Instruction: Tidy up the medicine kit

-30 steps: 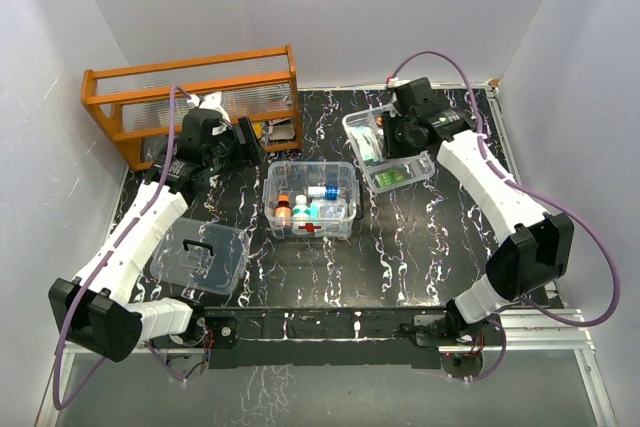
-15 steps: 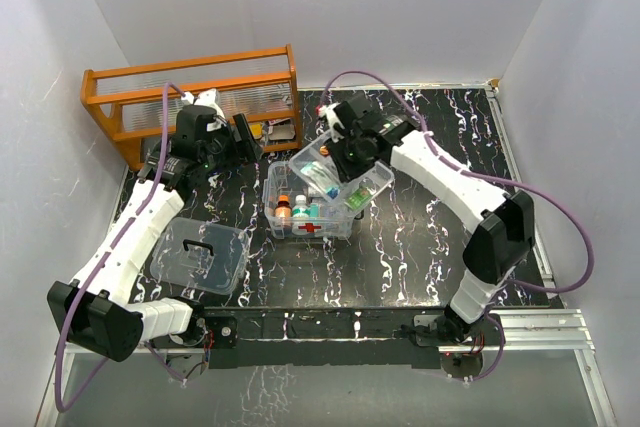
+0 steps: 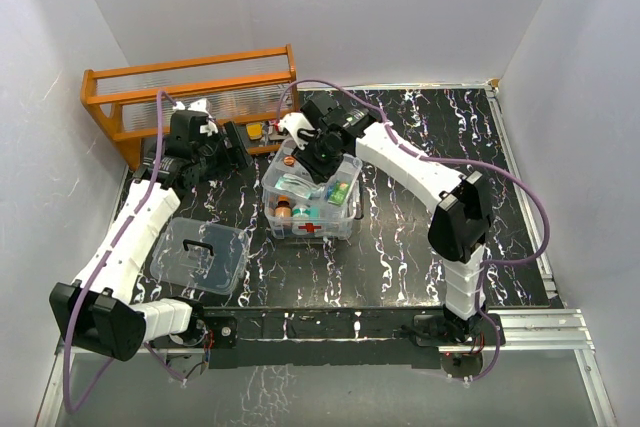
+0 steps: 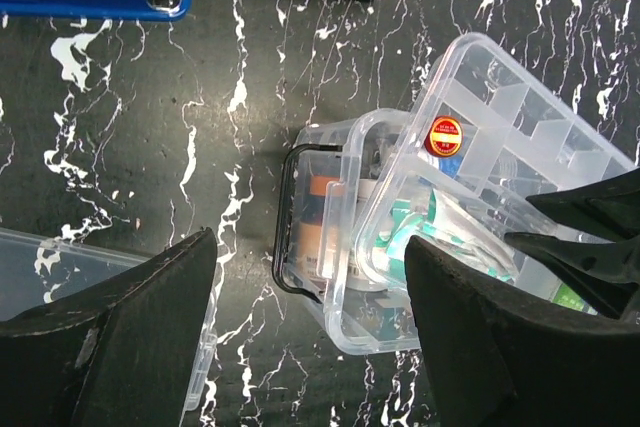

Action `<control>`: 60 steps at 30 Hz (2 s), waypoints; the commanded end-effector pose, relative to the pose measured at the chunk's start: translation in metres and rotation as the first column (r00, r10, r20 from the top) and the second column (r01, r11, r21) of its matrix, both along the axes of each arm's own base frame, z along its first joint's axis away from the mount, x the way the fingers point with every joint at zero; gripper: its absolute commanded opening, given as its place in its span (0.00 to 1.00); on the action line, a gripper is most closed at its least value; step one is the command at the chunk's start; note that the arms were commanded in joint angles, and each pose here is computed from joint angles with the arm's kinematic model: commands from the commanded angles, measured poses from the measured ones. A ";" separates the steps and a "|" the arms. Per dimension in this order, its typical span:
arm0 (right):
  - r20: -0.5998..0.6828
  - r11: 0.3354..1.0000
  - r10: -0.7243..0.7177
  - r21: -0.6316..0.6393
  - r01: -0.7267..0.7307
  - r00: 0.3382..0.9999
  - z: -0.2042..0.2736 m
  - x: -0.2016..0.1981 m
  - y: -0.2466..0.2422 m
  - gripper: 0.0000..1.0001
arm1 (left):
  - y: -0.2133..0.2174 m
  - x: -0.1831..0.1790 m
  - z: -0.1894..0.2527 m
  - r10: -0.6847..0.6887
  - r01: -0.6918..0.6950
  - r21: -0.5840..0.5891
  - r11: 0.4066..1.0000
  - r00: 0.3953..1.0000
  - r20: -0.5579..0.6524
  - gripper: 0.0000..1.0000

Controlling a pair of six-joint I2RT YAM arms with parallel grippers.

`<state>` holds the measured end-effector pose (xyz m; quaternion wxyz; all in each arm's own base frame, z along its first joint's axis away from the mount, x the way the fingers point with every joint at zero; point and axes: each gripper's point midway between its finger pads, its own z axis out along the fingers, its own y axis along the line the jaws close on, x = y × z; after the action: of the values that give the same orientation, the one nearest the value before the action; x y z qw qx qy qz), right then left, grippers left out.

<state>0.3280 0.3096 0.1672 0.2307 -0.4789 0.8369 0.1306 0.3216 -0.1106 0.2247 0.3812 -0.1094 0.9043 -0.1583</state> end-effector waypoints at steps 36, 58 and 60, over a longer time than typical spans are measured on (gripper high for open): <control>0.007 0.936 0.350 0.028 -0.350 0.937 -0.010 -0.014 0.010 0.00 | -0.037 -0.031 -0.067 -0.214 0.179 -0.164 0.970 0.950 -0.226 0.70; 0.065 0.924 0.375 0.052 -0.378 0.925 -0.031 -0.007 0.007 0.00 | -0.039 -0.033 -0.087 -0.229 0.187 -0.173 0.967 0.936 -0.266 0.68; 0.050 0.925 0.374 0.050 -0.377 0.926 -0.034 -0.009 0.006 0.00 | -0.039 -0.033 -0.087 -0.229 0.187 -0.173 0.967 0.936 -0.266 0.68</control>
<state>0.3156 0.3151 0.1300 0.2161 -0.6227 0.7289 0.1849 0.2925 -0.1488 0.1395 0.2269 -0.0662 0.9419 -0.2388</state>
